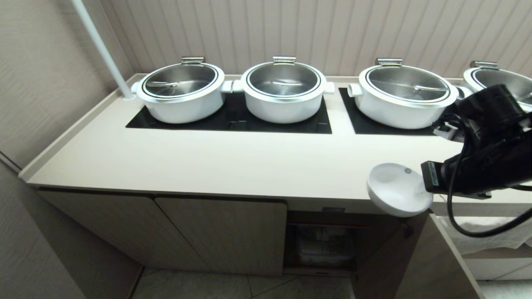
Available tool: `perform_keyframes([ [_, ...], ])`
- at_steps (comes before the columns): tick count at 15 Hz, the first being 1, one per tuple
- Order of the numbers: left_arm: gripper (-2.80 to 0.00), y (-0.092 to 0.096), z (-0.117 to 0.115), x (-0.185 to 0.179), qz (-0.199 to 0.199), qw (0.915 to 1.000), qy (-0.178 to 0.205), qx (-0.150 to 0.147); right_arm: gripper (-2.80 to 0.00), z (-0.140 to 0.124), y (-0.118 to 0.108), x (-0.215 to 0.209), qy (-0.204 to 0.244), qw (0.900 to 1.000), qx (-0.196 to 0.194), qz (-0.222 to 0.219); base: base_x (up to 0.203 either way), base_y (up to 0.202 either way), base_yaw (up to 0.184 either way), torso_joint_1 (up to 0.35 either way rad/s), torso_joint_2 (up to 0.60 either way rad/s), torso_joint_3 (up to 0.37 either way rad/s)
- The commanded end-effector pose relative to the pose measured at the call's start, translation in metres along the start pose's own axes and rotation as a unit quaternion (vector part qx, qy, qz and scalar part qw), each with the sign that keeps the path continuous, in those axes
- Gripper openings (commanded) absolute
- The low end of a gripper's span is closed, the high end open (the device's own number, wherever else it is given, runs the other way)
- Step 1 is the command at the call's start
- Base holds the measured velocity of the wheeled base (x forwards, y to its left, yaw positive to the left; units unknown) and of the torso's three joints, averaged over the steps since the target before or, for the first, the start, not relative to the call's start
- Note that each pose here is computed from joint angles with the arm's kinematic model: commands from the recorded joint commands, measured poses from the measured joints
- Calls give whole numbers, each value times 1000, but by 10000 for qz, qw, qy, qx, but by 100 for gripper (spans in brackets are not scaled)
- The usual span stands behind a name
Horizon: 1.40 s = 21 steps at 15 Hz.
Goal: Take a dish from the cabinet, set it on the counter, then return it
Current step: Put it back into the cabinet
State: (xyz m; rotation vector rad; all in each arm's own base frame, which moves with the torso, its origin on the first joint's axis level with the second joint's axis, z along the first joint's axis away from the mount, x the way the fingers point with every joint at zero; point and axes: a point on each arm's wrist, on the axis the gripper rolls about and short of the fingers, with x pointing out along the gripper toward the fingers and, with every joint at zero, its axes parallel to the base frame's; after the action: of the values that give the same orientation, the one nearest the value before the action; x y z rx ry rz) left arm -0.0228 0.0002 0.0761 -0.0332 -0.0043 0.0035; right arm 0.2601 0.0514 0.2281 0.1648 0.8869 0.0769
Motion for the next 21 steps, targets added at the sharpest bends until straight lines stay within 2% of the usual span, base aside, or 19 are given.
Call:
perform_keyframes([
  [1, -280, 0, 0, 0, 4, 10000, -2, -3, -280, -12, -3, -17, -192, 9998, -13, 64, 0, 0, 0, 0, 0, 0],
  [7, -280, 0, 0, 0, -2, 10000, -7, -3, -280, -53, -13, -41, -146, 9998, -24, 99, 0, 0, 0, 0, 0, 0],
  [12, -280, 0, 0, 0, -3, 10000, -2, -3, -280, -86, -20, -52, 10, 9994, -54, 339, 0, 0, 0, 0, 0, 0],
  [14, -280, 0, 0, 0, -3, 10000, -6, -3, -280, -101, -24, -53, 109, 9992, -195, 327, 0, 0, 0, 0, 0, 0],
  [21, -280, 0, 0, 0, -1, 10000, -5, -3, -280, -129, -27, -46, 330, 9977, -393, 435, 0, 0, 0, 0, 0, 0],
])
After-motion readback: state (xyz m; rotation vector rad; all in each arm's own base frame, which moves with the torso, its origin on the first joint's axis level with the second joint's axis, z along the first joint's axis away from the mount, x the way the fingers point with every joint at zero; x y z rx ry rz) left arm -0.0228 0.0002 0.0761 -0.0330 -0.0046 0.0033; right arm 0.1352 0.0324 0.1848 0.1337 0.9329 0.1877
